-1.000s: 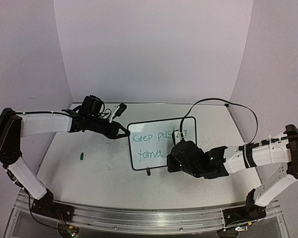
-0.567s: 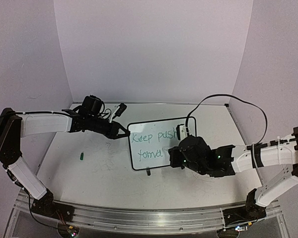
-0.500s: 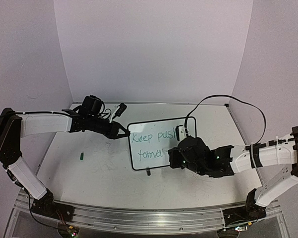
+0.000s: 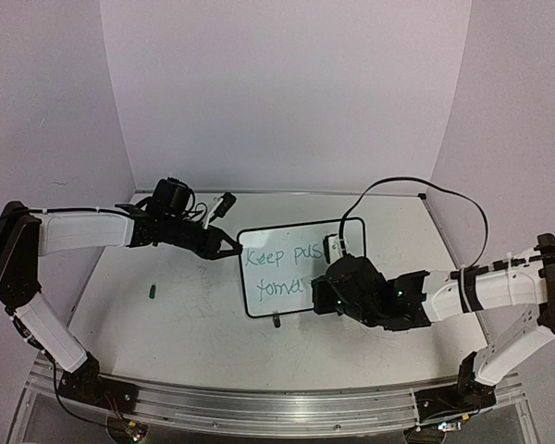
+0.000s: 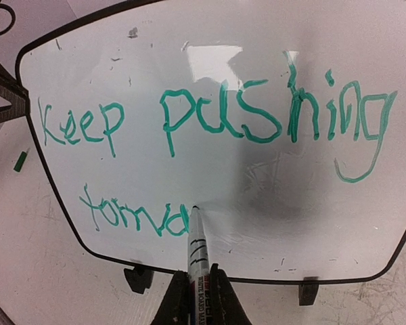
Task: Write a sentence on the whiteboard
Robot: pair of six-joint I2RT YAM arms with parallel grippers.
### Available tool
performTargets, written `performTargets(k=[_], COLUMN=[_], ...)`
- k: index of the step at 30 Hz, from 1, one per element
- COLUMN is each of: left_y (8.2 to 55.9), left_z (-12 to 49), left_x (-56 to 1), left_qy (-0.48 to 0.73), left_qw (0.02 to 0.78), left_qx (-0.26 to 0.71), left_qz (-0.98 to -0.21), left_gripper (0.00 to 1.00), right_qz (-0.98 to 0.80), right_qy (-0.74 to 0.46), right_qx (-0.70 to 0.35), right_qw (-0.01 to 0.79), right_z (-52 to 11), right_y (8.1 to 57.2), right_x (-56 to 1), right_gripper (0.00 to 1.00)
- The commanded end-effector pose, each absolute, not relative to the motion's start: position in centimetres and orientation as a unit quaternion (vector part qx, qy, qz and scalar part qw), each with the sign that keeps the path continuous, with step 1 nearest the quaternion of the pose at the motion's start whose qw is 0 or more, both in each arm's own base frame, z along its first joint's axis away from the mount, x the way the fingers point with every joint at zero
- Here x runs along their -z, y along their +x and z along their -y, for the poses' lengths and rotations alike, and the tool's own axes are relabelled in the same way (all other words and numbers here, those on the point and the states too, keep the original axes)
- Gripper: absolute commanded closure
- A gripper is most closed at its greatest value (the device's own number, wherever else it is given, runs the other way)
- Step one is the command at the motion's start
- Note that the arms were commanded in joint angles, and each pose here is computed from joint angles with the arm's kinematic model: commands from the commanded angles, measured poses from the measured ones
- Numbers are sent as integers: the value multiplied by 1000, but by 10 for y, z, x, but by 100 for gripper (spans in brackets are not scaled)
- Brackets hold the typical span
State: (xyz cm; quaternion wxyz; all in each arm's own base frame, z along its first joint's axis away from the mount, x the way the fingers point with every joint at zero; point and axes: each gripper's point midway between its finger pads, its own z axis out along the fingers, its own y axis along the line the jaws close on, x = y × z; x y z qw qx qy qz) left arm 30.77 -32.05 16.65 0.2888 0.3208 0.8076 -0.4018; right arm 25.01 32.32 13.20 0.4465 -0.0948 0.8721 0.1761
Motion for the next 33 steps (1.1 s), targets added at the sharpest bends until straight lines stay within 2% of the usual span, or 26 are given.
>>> performTargets(k=[1,33], left_y=[317,317], left_z=[320,320], left_x=[-181,-180], left_qy=[329,329], left_qw=[319,319], left_qx=[382,382], left_qz=[-802,-803], left_gripper=[100,100], right_qz=[-867,-893], right_qy=[-77,-84], right_qx=[-165,-158], right_qw=[465,413], right_z=[-323,-318], right_y=[260,237], right_x=[-146,-108], right_gripper=[100,100])
